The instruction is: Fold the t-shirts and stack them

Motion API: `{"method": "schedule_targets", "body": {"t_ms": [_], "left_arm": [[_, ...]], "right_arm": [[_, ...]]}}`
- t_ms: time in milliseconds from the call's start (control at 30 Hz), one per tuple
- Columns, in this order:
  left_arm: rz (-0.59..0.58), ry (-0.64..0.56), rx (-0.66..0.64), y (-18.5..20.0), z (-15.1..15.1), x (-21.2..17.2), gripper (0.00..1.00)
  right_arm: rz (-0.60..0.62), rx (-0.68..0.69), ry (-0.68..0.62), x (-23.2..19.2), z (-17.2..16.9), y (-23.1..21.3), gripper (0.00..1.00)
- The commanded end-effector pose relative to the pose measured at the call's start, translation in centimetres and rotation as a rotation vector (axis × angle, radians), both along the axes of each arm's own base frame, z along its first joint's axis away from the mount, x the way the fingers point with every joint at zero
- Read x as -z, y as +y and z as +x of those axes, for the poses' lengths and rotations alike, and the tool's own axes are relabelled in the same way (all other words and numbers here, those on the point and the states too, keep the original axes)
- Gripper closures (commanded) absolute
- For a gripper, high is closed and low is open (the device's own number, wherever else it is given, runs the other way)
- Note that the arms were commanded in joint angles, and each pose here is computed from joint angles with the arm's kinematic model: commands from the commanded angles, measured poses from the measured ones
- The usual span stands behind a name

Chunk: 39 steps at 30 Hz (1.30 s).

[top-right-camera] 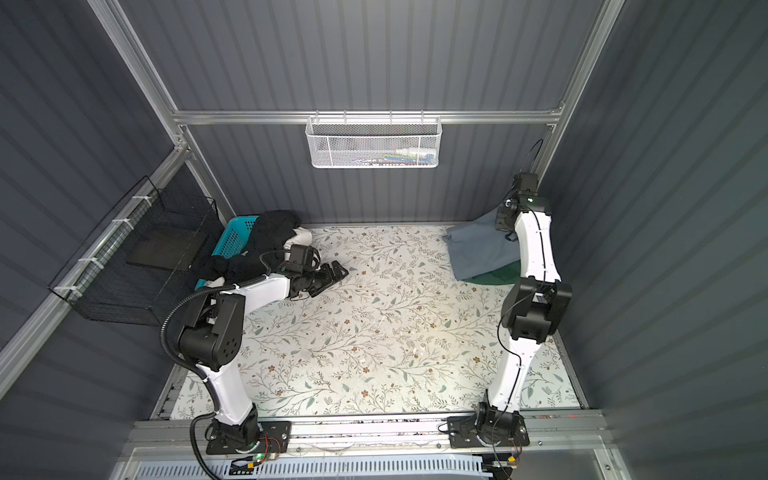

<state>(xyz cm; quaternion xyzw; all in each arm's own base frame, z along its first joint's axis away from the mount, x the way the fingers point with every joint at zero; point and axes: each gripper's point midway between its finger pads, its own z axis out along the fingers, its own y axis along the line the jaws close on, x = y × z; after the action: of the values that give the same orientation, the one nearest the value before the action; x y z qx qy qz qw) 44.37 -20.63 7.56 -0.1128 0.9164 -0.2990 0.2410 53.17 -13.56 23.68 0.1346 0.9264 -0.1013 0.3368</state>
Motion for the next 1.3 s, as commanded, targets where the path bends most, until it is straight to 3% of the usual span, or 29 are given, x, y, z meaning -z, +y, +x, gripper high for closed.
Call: {"method": "schedule_targets", "body": {"t_ms": [0,200,300,333,367,433,467,533,700,900,1133,1267], "left_arm": [[0.008,0.016,0.003,-0.4,0.0,0.1,0.00],[0.006,0.018,0.006,-0.6,0.1,0.2,0.00],[0.005,0.018,0.012,-1.0,0.2,0.1,0.00],[0.004,0.018,0.015,-1.2,0.3,0.1,0.00],[0.005,0.020,0.018,-1.3,0.3,0.2,0.00],[0.006,0.020,0.025,-1.5,0.3,0.2,0.00],[0.005,0.021,0.026,-1.5,0.3,0.1,0.00],[0.006,0.021,0.028,-1.6,0.3,0.1,0.00],[0.010,0.006,0.029,-1.7,0.4,-0.4,0.00],[0.035,-0.046,0.025,-1.2,0.5,-1.9,0.00],[0.103,-0.217,0.027,-0.4,-0.5,-7.8,0.00],[0.186,-0.337,0.000,1.5,-1.6,-11.5,0.00]], "right_arm": [[-0.022,0.085,-0.040,0.5,0.5,-2.6,1.00],[0.005,0.118,-0.007,3.0,0.5,-4.0,0.99],[0.010,0.134,0.022,4.6,0.5,-4.6,0.92],[0.007,0.145,0.029,5.1,0.6,-5.1,0.80],[0.002,0.151,0.036,5.5,0.6,-5.4,0.58],[0.006,0.151,0.052,6.0,0.7,-5.6,0.32],[0.013,0.149,0.060,6.1,0.7,-5.5,0.20],[0.043,0.133,0.063,6.0,0.7,-4.9,0.09],[0.084,0.099,-0.007,4.5,0.1,-2.8,0.01],[0.116,0.082,-0.084,2.7,-2.1,0.8,0.01],[0.128,-0.031,-0.316,0.0,-5.3,9.2,0.01],[0.179,0.001,-0.403,-0.6,-8.0,10.7,0.01]]}}
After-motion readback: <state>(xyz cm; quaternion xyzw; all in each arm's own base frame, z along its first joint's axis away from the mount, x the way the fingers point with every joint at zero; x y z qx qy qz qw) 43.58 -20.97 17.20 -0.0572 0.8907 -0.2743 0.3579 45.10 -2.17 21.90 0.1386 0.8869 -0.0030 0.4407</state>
